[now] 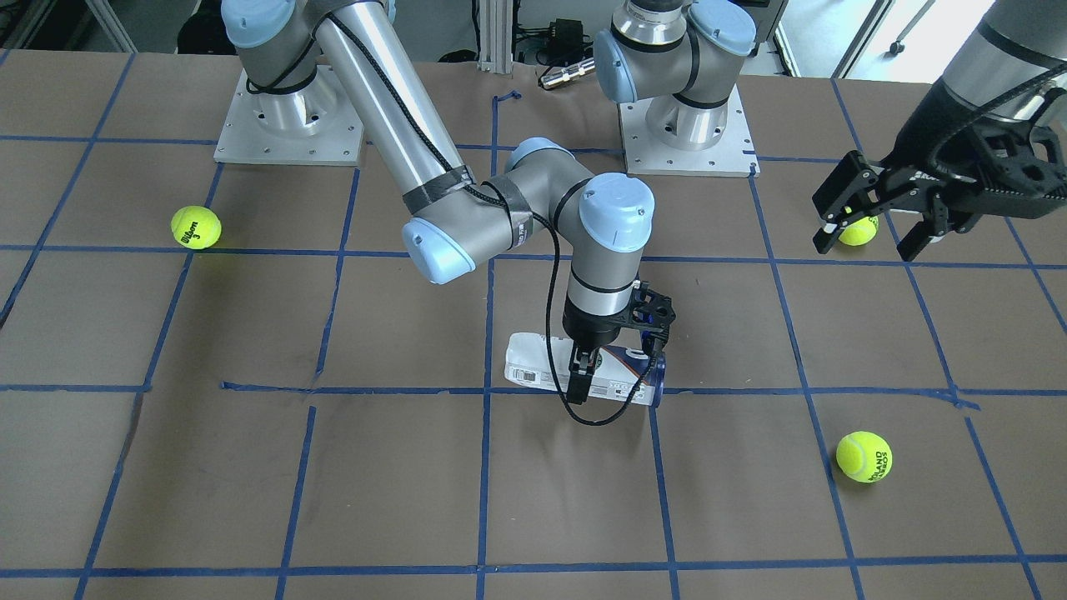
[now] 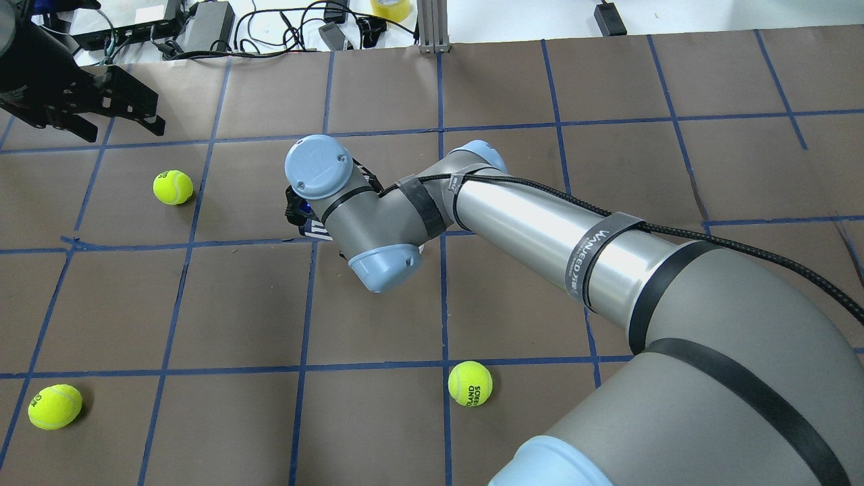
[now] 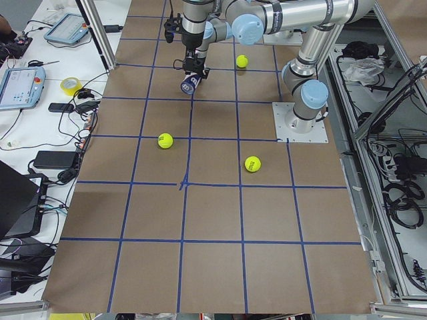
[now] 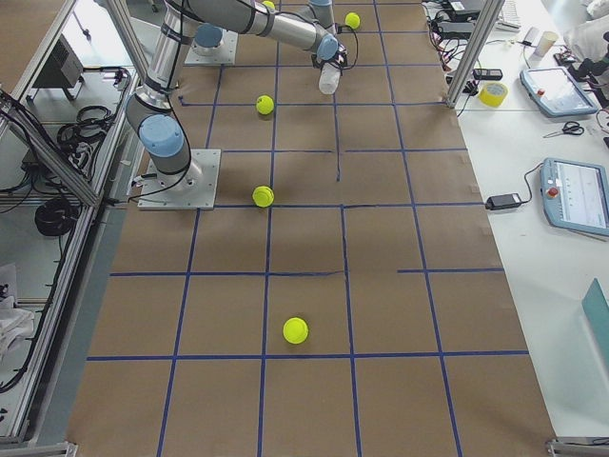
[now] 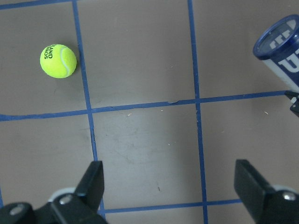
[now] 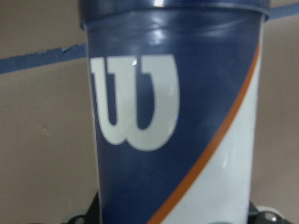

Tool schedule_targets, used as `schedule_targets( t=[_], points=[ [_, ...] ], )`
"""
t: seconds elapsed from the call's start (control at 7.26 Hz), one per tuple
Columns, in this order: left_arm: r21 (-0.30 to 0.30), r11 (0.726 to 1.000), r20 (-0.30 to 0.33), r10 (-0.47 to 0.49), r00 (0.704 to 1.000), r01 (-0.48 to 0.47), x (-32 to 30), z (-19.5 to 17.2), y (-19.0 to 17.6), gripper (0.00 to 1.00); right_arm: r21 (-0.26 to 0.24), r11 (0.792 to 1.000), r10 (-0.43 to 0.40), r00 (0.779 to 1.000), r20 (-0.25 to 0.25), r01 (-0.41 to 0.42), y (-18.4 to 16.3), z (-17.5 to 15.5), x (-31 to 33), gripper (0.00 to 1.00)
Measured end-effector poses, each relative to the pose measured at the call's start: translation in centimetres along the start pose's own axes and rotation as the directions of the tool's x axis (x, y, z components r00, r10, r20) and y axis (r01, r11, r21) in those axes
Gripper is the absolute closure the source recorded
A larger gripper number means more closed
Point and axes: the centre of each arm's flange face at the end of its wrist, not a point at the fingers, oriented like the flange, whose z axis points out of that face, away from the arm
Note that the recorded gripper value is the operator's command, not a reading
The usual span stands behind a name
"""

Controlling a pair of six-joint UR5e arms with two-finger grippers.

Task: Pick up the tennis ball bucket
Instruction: 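Lower the can and lay it on its side with the right gripper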

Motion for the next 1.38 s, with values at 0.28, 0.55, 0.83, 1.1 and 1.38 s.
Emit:
schedule_targets(
  t=[0.28, 0.55, 0.83, 1.1, 1.38],
  points=[
    [0.002, 1.0, 0.001, -0.001, 1.0, 0.001, -0.1, 0.0, 0.0, 0.0, 0.013, 0.992, -0.125, 0.991, -0.055, 0.126, -0.3, -0.3, 0.2, 0.17],
    [0.003, 1.0, 0.0, -0.001, 1.0, 0.001, -0.1, 0.0, 0.0, 0.0, 0.001, 0.988, -0.152, 0.986, -0.063, 0.153, -0.2, 0.8, 0.3, 0.14],
    [0.002, 1.0, 0.0, 0.0, 1.0, 0.0, 0.0, 0.1, 0.0, 0.0, -0.023, 0.989, -0.144, 0.987, -0.07, 0.143, 0.0, 1.8, 0.5, 0.0],
    [-0.008, 1.0, -0.007, -0.003, 1.0, 0.003, -0.1, 0.5, -0.1, 0.0, -0.032, 0.995, -0.098, 0.993, -0.072, 0.096, 0.1, 2.2, 0.5, 0.0],
    [-0.013, 1.0, -0.015, -0.005, 1.0, 0.005, -0.1, 0.8, -0.2, 0.0, -0.03, 0.998, -0.061, 0.995, -0.074, 0.059, 0.2, 1.7, 0.6, 0.0]
  ],
)
